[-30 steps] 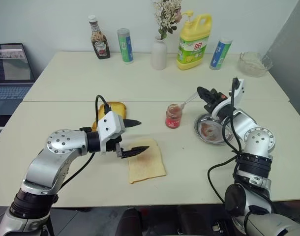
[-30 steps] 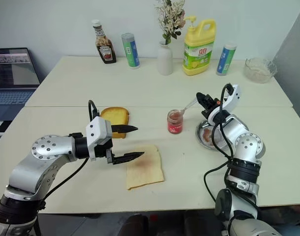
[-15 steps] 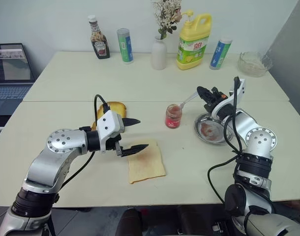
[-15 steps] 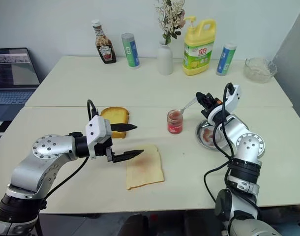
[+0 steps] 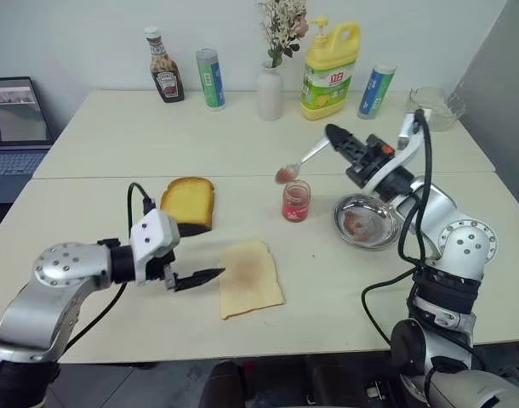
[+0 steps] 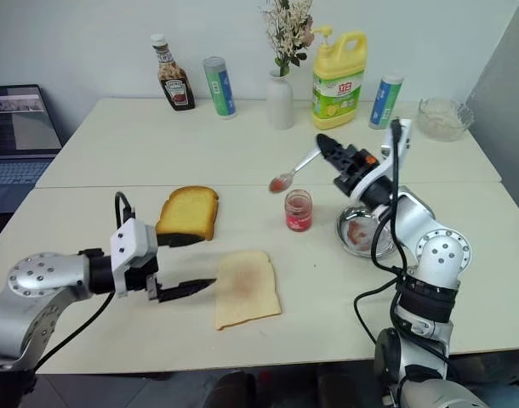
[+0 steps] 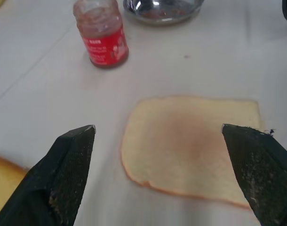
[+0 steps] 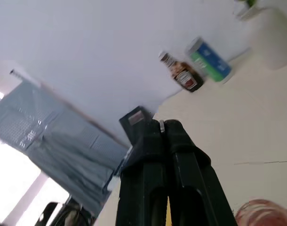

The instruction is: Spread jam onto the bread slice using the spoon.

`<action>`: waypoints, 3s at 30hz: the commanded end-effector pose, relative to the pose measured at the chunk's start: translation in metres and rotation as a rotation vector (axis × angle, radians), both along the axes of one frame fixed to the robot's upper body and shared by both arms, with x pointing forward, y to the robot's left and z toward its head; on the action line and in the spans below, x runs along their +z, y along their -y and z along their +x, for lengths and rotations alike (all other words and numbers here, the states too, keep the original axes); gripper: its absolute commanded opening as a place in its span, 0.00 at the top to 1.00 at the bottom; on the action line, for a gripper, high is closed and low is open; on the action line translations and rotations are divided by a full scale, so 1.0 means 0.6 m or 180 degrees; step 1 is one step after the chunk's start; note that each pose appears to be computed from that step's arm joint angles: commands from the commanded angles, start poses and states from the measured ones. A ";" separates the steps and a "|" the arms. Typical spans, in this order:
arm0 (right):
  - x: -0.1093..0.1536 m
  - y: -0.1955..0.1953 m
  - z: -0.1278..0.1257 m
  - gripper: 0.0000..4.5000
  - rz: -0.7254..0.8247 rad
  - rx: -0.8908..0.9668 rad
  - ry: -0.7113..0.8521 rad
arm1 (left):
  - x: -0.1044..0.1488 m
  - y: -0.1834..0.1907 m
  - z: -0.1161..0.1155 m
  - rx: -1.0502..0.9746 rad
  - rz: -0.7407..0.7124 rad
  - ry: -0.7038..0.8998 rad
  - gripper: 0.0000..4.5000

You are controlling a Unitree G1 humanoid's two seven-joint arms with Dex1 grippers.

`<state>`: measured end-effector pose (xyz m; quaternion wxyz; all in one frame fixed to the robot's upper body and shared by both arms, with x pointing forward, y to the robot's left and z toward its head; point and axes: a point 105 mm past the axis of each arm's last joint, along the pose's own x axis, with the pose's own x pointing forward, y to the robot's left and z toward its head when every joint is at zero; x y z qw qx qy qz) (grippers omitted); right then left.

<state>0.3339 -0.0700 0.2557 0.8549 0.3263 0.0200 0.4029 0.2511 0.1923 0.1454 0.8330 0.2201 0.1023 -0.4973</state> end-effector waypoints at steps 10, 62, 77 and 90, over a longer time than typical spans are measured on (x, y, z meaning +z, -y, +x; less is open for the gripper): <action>-0.098 -0.127 -0.073 0.99 -0.1123 0.0910 0.0795 | -0.026 -0.024 -0.085 0.0153 0.0114 -0.0185 0.00; -0.127 -0.074 -0.082 0.99 -0.0309 0.0478 0.0072 | -0.026 -0.005 -0.048 0.0131 -0.0195 0.0209 0.00; -0.203 -0.086 -0.023 0.99 -0.0135 -0.0077 -0.0935 | -0.033 0.006 -0.049 -0.0121 -0.0098 0.0201 0.00; -0.219 -0.098 -0.094 0.99 -0.0437 0.0791 -0.0995 | -0.026 0.003 -0.047 -0.0081 -0.0041 0.0207 0.00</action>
